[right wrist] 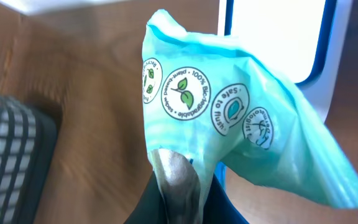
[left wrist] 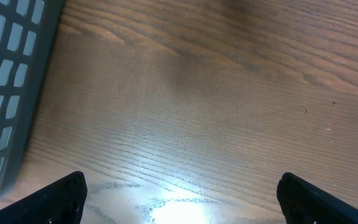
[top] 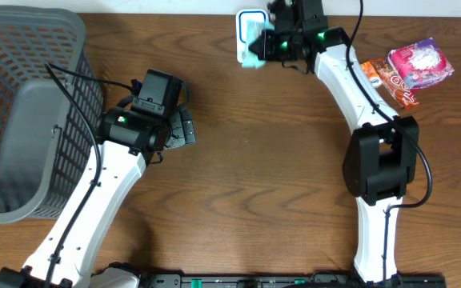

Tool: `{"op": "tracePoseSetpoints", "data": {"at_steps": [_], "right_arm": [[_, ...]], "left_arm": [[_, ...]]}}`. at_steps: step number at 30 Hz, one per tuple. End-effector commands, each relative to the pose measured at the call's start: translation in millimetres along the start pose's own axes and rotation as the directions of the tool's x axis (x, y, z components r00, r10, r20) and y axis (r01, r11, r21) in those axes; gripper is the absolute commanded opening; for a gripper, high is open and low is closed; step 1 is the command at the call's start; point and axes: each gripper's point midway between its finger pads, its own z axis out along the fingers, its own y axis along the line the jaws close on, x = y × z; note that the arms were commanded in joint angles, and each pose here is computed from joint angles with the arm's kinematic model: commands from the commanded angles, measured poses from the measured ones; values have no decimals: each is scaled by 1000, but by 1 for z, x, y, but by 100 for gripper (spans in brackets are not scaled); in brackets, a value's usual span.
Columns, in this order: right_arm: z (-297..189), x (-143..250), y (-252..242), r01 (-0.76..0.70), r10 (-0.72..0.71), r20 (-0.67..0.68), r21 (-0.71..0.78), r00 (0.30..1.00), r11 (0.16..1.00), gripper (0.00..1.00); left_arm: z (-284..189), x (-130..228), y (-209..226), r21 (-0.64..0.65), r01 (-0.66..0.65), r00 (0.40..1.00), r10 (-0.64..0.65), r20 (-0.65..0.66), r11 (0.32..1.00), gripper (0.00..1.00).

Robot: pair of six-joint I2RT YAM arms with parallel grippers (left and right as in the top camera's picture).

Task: Scan the item barcode
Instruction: 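Lift the green packet up to the white scanner, then carry the green packet right and drop it on the snack pile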

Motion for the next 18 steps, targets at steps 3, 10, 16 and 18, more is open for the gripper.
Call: {"op": "tracePoseSetpoints", "data": {"at_steps": [3, 10, 16, 18], "right_arm": [[-16, -53, -24, -36, -14, 235, 207, 972, 978, 1], [16, -69, -36, -49, -14, 336, 178, 942, 983, 1], [45, -50, -34, -84, 62, 280, 65, 958, 994, 1], [43, -51, -32, -83, 63, 277, 61, 959, 995, 1]], "left_arm": [[-2, -3, 2, -11, 15, 1000, -15, 9, 1000, 98], [-2, -3, 2, -11, 15, 1000, -15, 9, 1000, 98], [-2, -3, 2, -11, 15, 1000, -15, 9, 1000, 98], [-2, -3, 2, -11, 15, 1000, -15, 9, 1000, 98]]}}
